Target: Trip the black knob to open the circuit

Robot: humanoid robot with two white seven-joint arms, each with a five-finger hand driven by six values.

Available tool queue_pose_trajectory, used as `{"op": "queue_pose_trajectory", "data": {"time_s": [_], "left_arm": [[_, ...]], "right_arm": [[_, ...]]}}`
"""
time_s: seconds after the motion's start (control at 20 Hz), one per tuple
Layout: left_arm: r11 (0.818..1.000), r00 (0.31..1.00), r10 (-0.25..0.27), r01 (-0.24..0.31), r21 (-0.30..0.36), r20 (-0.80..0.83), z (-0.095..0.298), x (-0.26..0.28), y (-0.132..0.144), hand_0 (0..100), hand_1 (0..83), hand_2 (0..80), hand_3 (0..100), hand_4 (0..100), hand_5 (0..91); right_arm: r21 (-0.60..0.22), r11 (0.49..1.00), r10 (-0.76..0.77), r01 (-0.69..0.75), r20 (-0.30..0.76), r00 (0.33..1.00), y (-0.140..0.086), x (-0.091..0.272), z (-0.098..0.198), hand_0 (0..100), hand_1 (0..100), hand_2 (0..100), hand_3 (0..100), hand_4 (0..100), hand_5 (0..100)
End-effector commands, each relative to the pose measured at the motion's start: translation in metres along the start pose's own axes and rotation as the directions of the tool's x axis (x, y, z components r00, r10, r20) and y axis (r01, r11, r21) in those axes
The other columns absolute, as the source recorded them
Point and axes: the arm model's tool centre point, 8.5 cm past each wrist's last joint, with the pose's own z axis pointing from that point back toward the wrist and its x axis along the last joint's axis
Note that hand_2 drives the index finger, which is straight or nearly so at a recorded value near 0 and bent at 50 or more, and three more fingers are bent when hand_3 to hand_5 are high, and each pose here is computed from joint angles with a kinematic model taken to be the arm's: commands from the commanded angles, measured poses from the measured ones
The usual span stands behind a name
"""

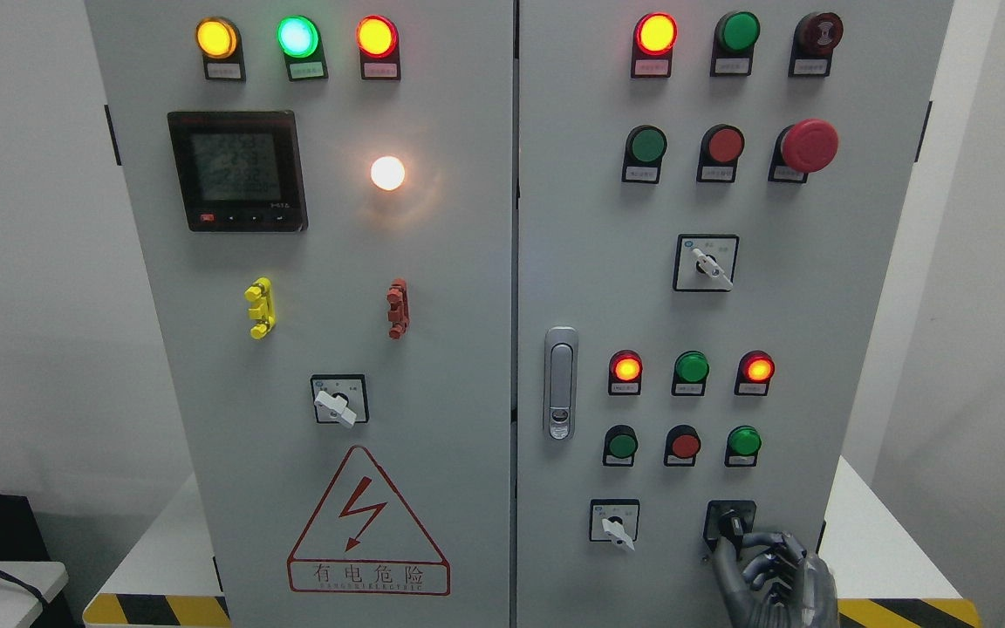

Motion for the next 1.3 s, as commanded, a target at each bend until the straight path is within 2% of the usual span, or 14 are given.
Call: {"op": "queue_pose_trajectory", "data": {"time_s": [0.0,1.25], "left_arm": [[0.999,0.999,-0.032,0.032,-0.005,0.009,-0.0005,0.0050,-0.0008,12,38.9,0.0,0,0,0.0],[0.999,0.999,-0.034,0.034,-0.005,0.009,-0.0005,0.0050,-0.0008,12,38.9,0.0,0,0,0.0]], "right_arm": [[-0.028,1.000,-0.009,0.008,-0.012,1.000,-0.0102,-0.0026,-0.0031,46,72,56,87,89,97],[-0.008,1.000,-0.022,0.022,-0.004,1.000,-0.0070,0.0009,-0.0049,48,73,58,89,92,97]]}}
